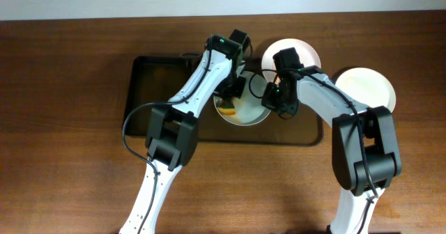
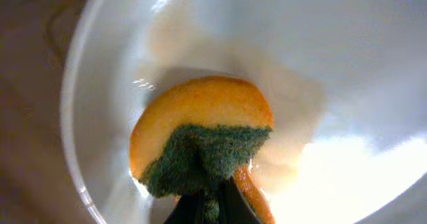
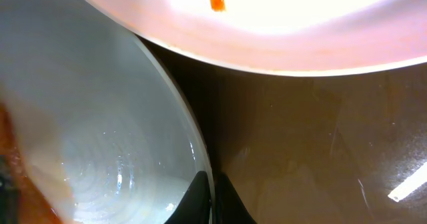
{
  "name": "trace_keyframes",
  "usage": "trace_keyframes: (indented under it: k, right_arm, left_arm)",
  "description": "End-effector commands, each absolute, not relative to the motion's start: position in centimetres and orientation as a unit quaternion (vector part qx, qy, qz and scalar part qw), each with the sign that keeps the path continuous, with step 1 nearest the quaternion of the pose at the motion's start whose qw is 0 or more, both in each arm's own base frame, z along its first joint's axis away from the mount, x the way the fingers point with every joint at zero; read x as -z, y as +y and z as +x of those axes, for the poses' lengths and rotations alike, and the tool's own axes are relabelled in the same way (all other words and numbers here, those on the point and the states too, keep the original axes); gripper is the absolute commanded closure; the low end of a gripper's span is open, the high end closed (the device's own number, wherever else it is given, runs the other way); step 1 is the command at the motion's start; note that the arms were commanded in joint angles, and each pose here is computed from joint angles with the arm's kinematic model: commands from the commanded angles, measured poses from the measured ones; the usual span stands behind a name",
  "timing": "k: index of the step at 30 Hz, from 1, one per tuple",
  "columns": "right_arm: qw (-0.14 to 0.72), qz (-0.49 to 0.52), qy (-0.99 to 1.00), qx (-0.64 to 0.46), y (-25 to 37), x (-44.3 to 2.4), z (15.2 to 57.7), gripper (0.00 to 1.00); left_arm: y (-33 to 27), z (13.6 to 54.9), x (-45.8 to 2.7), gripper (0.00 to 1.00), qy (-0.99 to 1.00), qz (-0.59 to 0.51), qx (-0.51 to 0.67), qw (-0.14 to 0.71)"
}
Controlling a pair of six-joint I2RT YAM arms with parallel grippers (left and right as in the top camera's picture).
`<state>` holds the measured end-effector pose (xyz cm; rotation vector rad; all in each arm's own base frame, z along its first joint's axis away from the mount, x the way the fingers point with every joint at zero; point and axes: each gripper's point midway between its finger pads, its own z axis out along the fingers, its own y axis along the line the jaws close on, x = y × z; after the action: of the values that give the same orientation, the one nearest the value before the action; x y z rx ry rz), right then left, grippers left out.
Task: Clean dirty plates on tray and stack at the side
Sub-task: 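Scrub the front plate with the sponge while the right gripper holds it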
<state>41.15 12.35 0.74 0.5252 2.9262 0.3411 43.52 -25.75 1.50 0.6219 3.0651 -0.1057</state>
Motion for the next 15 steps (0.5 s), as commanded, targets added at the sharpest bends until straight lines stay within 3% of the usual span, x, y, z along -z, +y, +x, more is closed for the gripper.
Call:
trace_keyframes:
  k: [1, 11, 15]
  right_arm:
    - [0.059, 0.176, 0.978, -0.094, 11.9, 0.8, 40.5, 0.96]
    - [0.060, 0.177, 0.978, -0.094, 11.9, 0.8, 40.5, 0.96]
    - [0.059, 0.176, 0.978, -0.094, 11.9, 0.8, 40.5, 0.96]
  left_arm:
    - [-28.7, 41.0, -1.2, 1.00, 0.957, 0.280, 0.069, -0.010]
    - [-31.3, 45.1, -1.3, 1.00, 0.950, 0.285, 0.090, 0.088]
    - [-27.6, 49.4, -1.8, 1.00, 0.972, 0.175, -0.007, 0.158]
